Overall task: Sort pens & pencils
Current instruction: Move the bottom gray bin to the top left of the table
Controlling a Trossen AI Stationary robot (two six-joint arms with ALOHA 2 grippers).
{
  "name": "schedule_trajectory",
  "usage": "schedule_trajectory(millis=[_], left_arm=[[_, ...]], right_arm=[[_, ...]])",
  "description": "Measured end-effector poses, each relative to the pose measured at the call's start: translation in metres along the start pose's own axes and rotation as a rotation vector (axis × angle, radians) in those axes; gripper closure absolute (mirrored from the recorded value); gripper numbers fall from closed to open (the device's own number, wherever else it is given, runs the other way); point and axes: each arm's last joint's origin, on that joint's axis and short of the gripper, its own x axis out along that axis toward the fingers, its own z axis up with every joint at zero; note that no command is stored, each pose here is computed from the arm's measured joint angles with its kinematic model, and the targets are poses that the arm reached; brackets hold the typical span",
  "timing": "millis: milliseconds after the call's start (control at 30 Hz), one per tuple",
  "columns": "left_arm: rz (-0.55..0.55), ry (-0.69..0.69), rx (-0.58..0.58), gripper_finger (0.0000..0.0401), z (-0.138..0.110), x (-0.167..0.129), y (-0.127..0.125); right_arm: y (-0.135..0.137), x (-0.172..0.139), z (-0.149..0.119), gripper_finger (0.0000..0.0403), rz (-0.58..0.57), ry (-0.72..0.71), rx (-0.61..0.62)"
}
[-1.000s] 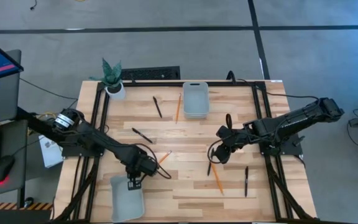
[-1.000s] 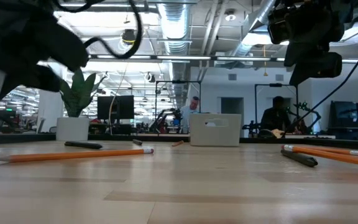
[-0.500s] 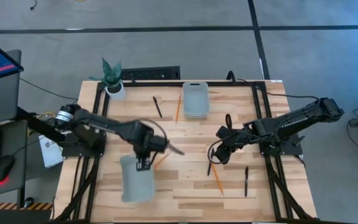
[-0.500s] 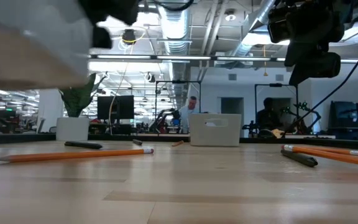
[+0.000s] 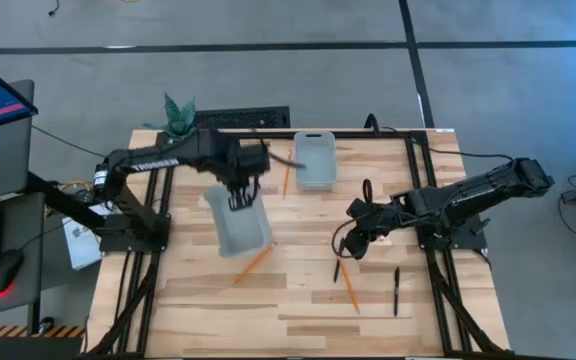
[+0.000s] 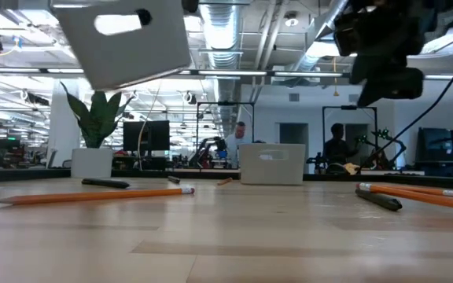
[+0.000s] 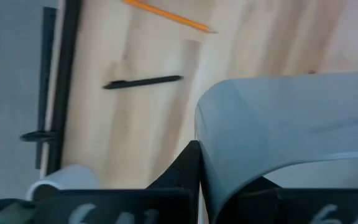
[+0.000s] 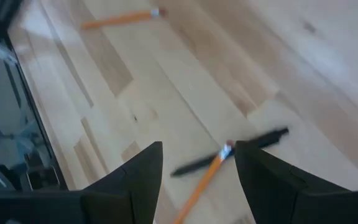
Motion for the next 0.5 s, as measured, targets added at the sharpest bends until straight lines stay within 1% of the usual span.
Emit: schedule_trajectory(millis=[267, 433, 500], left_arm=[[0.042, 0.056, -0.007, 0.04, -0.004, 0.011, 0.058], [0.058, 0.077, -0.033, 0.04, -0.01, 0.016, 0.085], [0.053, 0.081, -0.023, 0.04, -0.012, 0.017, 0.093]], right_arm=[[-0.009, -0.001, 0.019, 0.0181, 0.008, -0.076, 0.064], [-0.018, -0.002, 0.029, 0.0181, -0.026, -0.126, 0.109], [-0.022, -0.003, 0.035, 0.0181, -0.026, -0.152, 0.103]])
